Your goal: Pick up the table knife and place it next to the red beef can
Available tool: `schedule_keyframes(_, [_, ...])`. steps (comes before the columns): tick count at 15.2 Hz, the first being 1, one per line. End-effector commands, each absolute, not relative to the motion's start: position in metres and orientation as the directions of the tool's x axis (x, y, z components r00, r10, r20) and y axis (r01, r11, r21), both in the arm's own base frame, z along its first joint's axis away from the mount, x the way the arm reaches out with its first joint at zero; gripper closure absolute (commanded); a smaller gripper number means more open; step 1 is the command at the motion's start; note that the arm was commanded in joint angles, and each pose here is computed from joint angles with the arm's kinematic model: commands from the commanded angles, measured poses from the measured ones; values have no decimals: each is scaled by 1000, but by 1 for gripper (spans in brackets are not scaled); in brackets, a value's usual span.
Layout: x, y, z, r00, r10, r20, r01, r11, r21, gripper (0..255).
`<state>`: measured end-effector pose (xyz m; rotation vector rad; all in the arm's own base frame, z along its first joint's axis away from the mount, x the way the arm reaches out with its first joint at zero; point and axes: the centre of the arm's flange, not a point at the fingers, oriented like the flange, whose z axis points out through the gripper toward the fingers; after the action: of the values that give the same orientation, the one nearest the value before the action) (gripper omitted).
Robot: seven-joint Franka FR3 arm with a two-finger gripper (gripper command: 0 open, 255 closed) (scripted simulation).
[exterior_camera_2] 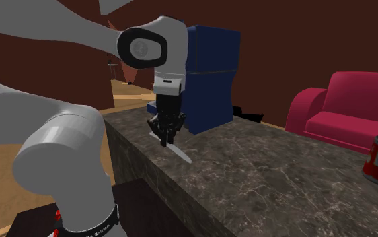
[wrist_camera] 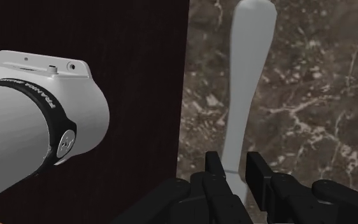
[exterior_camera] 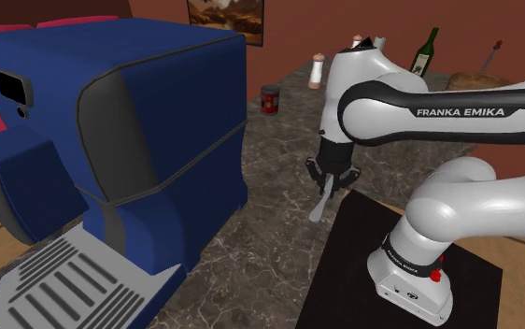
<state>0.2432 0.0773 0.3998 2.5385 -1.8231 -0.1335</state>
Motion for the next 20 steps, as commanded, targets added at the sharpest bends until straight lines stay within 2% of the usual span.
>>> schedule_keyframes(1, [243,78,410,317,-946,-61,-945,-320,61,255])
schedule_keyframes(20, [243,78,511,317,-946,-61,-945,-320,61,255])
